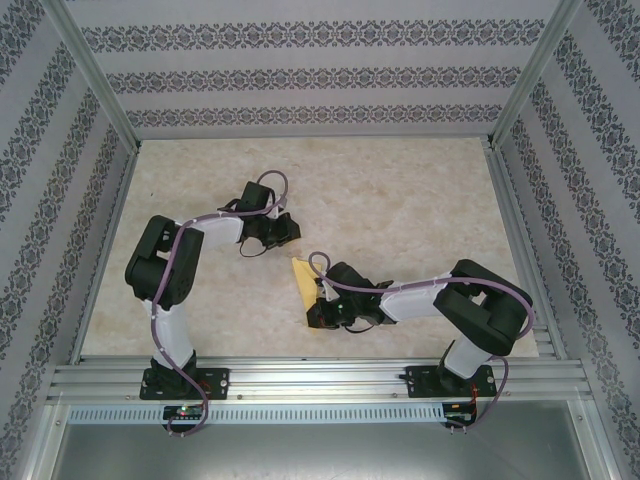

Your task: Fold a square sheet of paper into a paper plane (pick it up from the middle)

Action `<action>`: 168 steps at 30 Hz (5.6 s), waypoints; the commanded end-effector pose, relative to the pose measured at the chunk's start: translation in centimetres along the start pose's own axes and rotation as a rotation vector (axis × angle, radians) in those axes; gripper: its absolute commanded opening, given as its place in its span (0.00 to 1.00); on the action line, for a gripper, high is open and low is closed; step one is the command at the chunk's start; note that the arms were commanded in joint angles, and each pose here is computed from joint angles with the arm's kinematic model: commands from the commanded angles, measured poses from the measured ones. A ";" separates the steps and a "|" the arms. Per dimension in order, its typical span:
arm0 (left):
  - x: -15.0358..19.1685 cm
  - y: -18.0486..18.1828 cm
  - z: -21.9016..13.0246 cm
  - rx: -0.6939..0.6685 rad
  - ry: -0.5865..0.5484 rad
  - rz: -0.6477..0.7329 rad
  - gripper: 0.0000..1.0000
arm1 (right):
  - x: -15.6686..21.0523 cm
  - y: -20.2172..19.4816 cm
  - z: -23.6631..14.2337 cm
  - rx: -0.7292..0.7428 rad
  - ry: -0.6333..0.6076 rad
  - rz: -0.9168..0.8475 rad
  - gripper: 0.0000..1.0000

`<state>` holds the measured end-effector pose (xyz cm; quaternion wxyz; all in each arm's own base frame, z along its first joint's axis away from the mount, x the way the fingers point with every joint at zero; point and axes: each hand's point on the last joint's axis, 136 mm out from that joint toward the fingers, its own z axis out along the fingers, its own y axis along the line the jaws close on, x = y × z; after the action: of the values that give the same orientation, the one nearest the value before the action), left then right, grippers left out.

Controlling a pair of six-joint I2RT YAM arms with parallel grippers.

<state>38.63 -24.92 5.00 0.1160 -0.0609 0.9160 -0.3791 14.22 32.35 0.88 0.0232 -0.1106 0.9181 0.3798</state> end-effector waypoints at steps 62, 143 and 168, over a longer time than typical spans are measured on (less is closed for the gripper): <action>14.0 6.0 2.1 -0.251 0.211 0.004 0.06 | 7.0 -4.5 -1.2 0.182 0.106 0.126 0.14; 12.1 0.8 -5.3 -0.565 0.068 0.140 0.32 | -8.2 -0.1 -6.5 0.112 -0.370 0.115 0.51; 11.1 -0.6 -6.2 -0.467 -0.025 0.136 0.51 | -8.3 -1.7 -6.7 0.203 -0.403 0.113 0.53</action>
<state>25.69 -22.55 6.95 0.1176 -0.0215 0.9855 -0.1205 22.42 30.22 5.90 0.1730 -0.0023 0.9295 0.3258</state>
